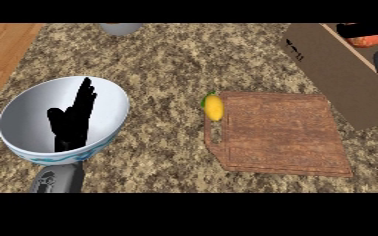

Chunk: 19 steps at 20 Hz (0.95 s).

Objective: Pick the squash from the cutting board and place it in the cardboard box

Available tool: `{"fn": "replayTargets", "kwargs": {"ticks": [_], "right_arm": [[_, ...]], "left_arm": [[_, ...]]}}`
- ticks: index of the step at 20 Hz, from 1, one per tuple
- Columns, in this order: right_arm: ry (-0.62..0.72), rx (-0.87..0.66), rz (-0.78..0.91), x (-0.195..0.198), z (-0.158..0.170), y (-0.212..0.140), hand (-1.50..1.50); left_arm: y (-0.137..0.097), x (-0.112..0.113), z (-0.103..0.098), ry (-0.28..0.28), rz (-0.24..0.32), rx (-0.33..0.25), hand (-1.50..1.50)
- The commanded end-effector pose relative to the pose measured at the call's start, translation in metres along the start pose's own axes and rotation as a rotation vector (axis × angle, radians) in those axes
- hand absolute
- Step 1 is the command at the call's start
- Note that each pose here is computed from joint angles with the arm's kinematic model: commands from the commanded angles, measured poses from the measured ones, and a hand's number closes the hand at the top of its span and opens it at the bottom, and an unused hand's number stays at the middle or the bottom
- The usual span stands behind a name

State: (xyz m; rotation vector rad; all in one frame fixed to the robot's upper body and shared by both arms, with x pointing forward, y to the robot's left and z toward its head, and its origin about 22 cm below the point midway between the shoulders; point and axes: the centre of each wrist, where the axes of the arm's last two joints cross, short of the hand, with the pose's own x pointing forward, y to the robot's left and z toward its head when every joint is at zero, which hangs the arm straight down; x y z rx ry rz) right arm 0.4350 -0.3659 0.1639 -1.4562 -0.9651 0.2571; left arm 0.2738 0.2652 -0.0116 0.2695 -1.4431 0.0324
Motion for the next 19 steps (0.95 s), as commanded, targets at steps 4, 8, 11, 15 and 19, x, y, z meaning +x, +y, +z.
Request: {"fn": "replayTargets", "kwargs": {"ticks": [4, 8, 11, 15, 19], "right_arm": [[0.042, 0.075, -0.197, -0.048, -0.014, 0.01, -1.5], [-0.023, 0.033, -0.343, -0.046, -0.014, 0.009, -1.5], [-0.099, -0.012, -0.515, -0.044, -0.016, 0.004, -1.5], [-0.074, -0.04, -0.739, -0.066, -0.012, 0.017, -1.5], [-0.055, -0.094, -0.816, -0.105, -0.023, 0.001, -1.5]], "left_arm": [[0.002, -0.011, 0.007, 0.035, -0.015, 0.017, 0.0], [0.013, -0.018, 0.012, 0.042, -0.013, -0.006, 0.0], [-0.011, -0.017, 0.003, 0.041, -0.005, 0.006, 0.0], [-0.006, -0.01, 0.011, 0.034, -0.004, 0.013, 0.0], [0.007, -0.011, 0.011, 0.061, -0.006, 0.043, 0.0]]}}
